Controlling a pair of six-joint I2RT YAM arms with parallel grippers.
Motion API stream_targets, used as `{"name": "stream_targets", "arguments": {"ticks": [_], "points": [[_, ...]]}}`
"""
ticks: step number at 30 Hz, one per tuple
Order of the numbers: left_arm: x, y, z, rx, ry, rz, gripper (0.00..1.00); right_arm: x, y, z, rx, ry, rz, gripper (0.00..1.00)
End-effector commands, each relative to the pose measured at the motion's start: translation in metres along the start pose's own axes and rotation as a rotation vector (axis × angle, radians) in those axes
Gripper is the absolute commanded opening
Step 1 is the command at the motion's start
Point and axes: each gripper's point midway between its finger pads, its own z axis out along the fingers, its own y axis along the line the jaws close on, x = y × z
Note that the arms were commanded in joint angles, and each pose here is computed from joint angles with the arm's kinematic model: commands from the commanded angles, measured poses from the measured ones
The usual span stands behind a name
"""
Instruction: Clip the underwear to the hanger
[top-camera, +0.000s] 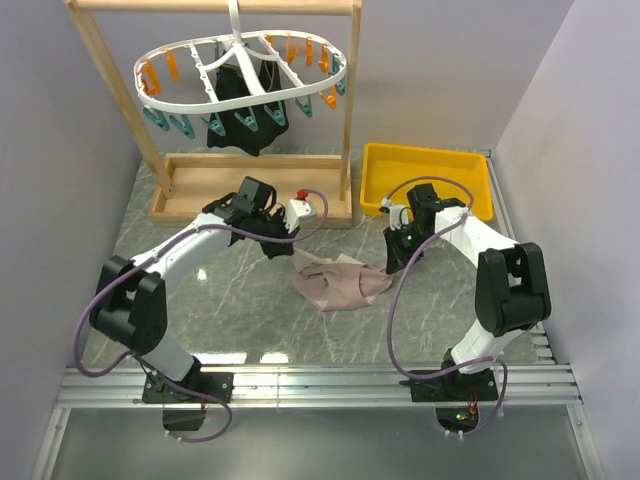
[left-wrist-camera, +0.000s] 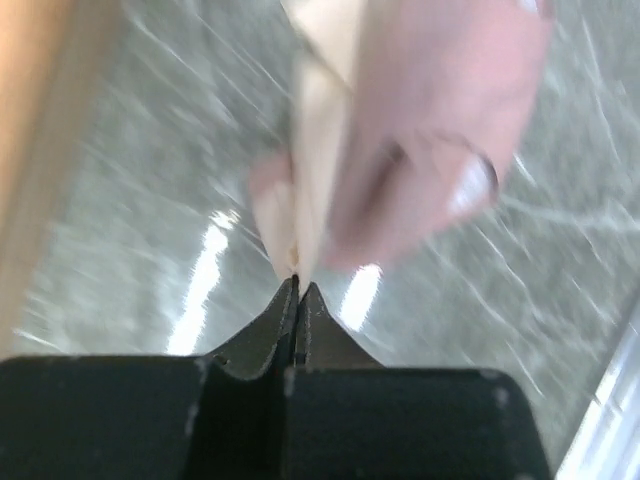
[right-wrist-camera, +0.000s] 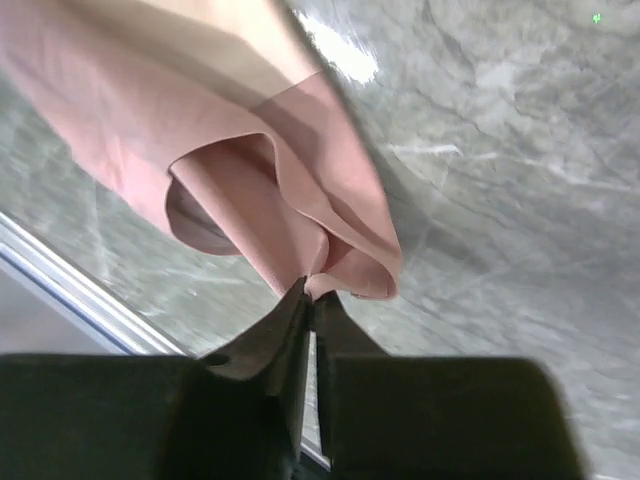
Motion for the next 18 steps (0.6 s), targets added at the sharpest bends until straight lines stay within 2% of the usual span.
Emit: {"name": "stream_targets", "arguments": {"ticks": [1, 2, 3, 5, 6, 9, 12, 15, 18], "points": [[0.046, -0.033, -0.006, 0.083, 0.136, -0.035, 0.00, 0.018, -0.005, -0.003, 0.035, 0.060, -0.064, 0.13], [0.059, -0.039, -0.005, 0.097, 0.160, -0.051, 0.01, 0.022, -0.006, -0.001, 0.035, 0.078, -0.072, 0.21], [0.064, -0.041, -0.005, 0.093, 0.172, -0.058, 0.01, 0.028, -0.005, -0.003, 0.028, 0.104, -0.090, 0.37], [0.081, -0.049, -0.005, 0.114, 0.212, -0.066, 0.00, 0.032, -0.001, -0.004, 0.010, 0.139, -0.115, 0.44], [0.086, -0.050, -0.004, 0.125, 0.224, -0.058, 0.01, 0.039, 0.001, -0.008, -0.012, 0.175, -0.144, 0.45], [0.102, -0.058, -0.006, 0.158, 0.263, -0.048, 0.00, 0.019, 0.003, -0.018, -0.010, 0.148, -0.180, 0.44], [0.108, -0.061, -0.006, 0.168, 0.268, -0.023, 0.00, -0.030, -0.001, -0.031, 0.062, -0.033, -0.181, 0.43], [0.108, -0.060, -0.006, 0.160, 0.262, -0.005, 0.00, -0.075, 0.017, -0.040, 0.016, -0.188, -0.165, 0.42], [0.108, -0.057, -0.005, 0.147, 0.262, 0.004, 0.01, -0.102, 0.045, -0.033, -0.025, -0.239, -0.196, 0.41]]}}
